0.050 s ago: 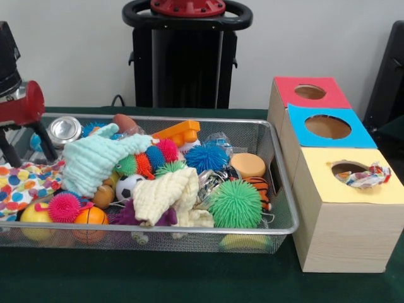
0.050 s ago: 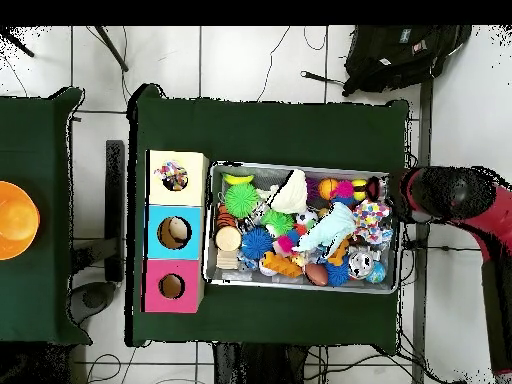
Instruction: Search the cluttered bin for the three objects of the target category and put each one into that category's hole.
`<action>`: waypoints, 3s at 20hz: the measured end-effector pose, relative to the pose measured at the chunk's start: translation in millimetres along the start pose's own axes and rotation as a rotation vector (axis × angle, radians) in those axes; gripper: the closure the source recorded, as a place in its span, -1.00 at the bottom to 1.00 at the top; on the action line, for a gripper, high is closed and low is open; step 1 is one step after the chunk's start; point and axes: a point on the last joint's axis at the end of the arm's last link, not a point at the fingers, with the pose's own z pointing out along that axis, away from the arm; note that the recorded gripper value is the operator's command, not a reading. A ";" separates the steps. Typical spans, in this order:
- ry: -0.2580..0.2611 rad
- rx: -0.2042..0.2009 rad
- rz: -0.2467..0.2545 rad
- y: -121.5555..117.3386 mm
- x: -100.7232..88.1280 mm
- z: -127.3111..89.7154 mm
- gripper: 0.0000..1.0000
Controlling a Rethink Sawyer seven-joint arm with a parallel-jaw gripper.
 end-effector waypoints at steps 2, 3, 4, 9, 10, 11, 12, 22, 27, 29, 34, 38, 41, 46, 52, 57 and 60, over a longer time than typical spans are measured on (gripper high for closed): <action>0.001 0.000 -0.003 0.9 -1.3 3.9 -1.00; 0.003 0.002 -0.005 0.8 -2.0 6.9 -1.00; 0.003 0.003 -0.006 0.5 -2.4 8.6 -1.00; 0.002 0.009 -0.005 -5.4 -5.9 19.7 -1.00; -0.001 0.011 -0.001 -9.2 -7.3 23.6 -1.00; -0.002 0.012 0.000 -10.5 -7.7 24.7 -1.00; -0.003 0.013 0.001 -11.9 -8.2 25.6 -1.00; -0.038 0.030 0.036 -38.2 -21.0 33.2 -1.00; -0.045 0.033 0.046 -45.3 -23.5 37.2 -1.00; -0.042 0.031 0.046 -45.2 -22.5 40.5 -1.00; -0.033 0.027 0.047 -45.6 -19.2 47.4 -1.00; -0.022 0.028 0.050 -47.3 -14.8 52.3 -1.00; -0.011 0.028 0.053 -49.1 -9.9 58.3 -1.00; 0.003 0.021 0.058 -50.1 -4.2 69.1 -1.00; 0.010 0.007 0.068 -52.1 -1.9 83.4 -1.00; 0.000 0.013 0.077 -58.4 -4.6 82.4 1.00; -0.002 0.003 0.088 -61.2 -3.4 86.0 1.00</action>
